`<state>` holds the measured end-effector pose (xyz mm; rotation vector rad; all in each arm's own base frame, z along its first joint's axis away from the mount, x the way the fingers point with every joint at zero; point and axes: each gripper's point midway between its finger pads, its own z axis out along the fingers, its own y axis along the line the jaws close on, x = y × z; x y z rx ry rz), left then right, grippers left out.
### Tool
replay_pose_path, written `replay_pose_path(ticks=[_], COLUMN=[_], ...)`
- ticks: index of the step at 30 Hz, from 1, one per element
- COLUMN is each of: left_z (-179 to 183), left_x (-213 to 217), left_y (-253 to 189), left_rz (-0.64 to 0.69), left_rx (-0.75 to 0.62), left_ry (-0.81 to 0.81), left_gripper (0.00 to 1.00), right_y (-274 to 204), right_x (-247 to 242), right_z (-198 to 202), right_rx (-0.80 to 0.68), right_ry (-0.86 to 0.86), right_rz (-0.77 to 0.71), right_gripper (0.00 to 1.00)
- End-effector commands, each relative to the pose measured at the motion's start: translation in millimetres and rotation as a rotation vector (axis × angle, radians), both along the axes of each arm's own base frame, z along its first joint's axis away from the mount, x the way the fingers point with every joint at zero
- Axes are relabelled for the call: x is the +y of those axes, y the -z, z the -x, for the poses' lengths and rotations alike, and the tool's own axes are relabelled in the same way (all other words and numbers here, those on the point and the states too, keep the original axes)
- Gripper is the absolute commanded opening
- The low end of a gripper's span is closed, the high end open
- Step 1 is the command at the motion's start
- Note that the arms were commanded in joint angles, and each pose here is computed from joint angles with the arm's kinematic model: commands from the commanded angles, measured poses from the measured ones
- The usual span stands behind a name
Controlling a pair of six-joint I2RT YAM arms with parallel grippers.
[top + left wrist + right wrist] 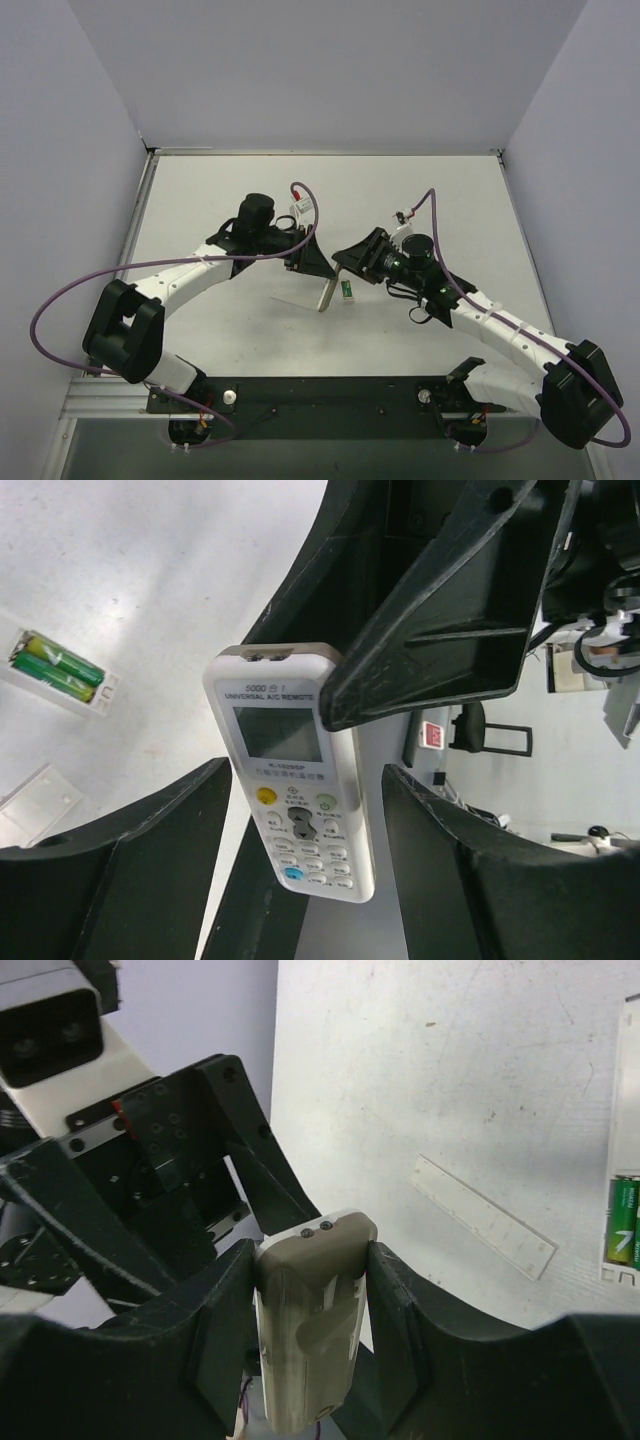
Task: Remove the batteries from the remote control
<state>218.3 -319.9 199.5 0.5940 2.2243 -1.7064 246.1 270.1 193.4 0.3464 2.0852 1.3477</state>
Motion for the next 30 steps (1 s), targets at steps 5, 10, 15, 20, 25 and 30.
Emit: replay_pose_path(ticks=[5,10,15,20,25,30], left_z=[-1.9,-3.9,-15.3,-14.6,-11.5,-9.9], left_x=[6.9,7.4,8.3,4.3,-0.6,-3.9], left_y=[3.2,22.6,30.7,41.9,52.8,55.0], left_rz=[-0.095,-0.183,-0.219,-0.227,-0.247,-0.269], left_rx=[-0.086,-0.077,-0.074,-0.026,-0.009,-0.026], left_ry=[-0.02,-0.037,-0.11,-0.097,-0.09,-0.079], left_gripper=[0.74,0.74,0.71,0.64,0.68,0.73], right_y=[0.4,4.9,14.2,24.1,35.5,42.6], right_x=[8.6,7.0,9.2,7.2,9.5,12.1], right_z=[-8.8,-13.6,-15.2,-20.2,-20.3,-22.6], right_rx=[0.058,0.084,0.128,0.166,0.212,0.244], right_ry=[0.016,0.043,0.048,0.089,0.095,0.105], right_rz=[-0.003,0.022,0.027,0.078,0.085,0.095], right_gripper=[0.0,0.0,0.0,0.0,0.0,0.0])
